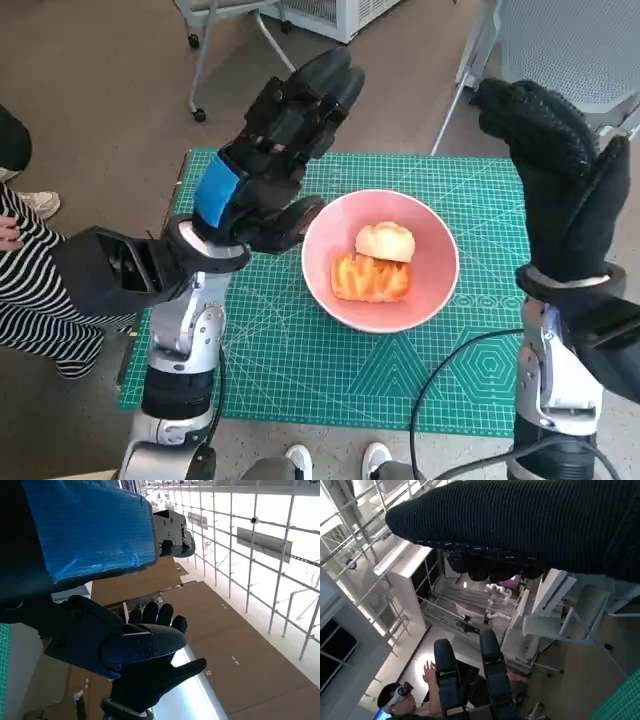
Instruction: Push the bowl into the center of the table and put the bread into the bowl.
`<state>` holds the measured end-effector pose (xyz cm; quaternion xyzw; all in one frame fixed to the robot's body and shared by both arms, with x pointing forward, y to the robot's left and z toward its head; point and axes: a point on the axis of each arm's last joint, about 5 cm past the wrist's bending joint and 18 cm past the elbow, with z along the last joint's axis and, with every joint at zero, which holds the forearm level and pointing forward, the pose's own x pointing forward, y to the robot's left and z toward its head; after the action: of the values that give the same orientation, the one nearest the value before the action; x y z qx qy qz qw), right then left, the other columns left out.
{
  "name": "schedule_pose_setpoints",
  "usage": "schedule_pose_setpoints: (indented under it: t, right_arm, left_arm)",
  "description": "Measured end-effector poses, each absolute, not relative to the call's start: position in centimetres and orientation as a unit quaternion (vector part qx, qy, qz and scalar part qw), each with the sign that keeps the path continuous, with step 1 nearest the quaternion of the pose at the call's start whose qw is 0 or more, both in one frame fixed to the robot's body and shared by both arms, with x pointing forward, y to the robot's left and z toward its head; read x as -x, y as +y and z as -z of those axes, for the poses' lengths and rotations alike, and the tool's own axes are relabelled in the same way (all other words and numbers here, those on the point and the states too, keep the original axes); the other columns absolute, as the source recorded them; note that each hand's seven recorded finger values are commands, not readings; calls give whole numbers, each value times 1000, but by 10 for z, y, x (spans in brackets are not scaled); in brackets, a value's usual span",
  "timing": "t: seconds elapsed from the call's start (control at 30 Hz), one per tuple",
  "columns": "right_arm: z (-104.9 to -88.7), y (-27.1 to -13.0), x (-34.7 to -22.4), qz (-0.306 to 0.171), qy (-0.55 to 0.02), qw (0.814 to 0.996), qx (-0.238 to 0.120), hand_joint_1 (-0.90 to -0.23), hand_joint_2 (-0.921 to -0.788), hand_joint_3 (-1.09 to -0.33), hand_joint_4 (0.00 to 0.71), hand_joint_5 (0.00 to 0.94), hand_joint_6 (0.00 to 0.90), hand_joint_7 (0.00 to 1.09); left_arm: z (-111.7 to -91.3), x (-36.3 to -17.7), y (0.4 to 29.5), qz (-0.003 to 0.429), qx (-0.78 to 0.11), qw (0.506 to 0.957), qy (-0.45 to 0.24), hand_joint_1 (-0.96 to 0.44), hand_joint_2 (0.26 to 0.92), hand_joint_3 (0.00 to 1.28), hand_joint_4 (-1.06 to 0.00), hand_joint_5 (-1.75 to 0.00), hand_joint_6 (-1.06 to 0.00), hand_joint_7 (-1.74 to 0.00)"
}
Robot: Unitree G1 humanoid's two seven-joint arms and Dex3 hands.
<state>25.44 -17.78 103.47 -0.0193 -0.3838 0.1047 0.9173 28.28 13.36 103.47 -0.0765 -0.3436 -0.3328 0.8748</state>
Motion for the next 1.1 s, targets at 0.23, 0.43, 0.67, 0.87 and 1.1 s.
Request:
schedule_pose_setpoints:
  t: [0.23, 0.43, 0.67, 0.87, 1.1]
  right_arm:
    - [-1034, -178, -253, -105, -382, 918, 18, -677, -921, -633, 216, 0, 101, 542]
    - [-1034, -178, -252, -105, -383, 918, 19, -677, -921, -633, 215, 0, 101, 542]
    - [-1034, -178, -252, -105, -383, 918, 17, -682, -921, -630, 215, 0, 100, 542]
    - [-1034, -178, -252, -106, -383, 918, 13, -689, -921, -621, 215, 0, 99, 543]
    - [-1033, -178, -252, -107, -382, 918, 10, -694, -921, -615, 214, 0, 102, 544]
  left_arm:
    - [-1035, -283, 133, 334, 76, 874, -344, -606, 799, 570, 1, 1, 1, -436]
    - [-1035, -283, 134, 336, 74, 873, -346, -604, 795, 572, 1, 1, 1, -436]
    - [-1034, -283, 134, 339, 73, 871, -347, -604, 793, 574, 1, 1, 1, -430]
    - [-1033, -284, 134, 340, 72, 872, -346, -606, 793, 576, 1, 1, 1, -425]
    - [-1032, -284, 134, 340, 72, 872, -344, -602, 793, 579, 1, 1, 1, -421]
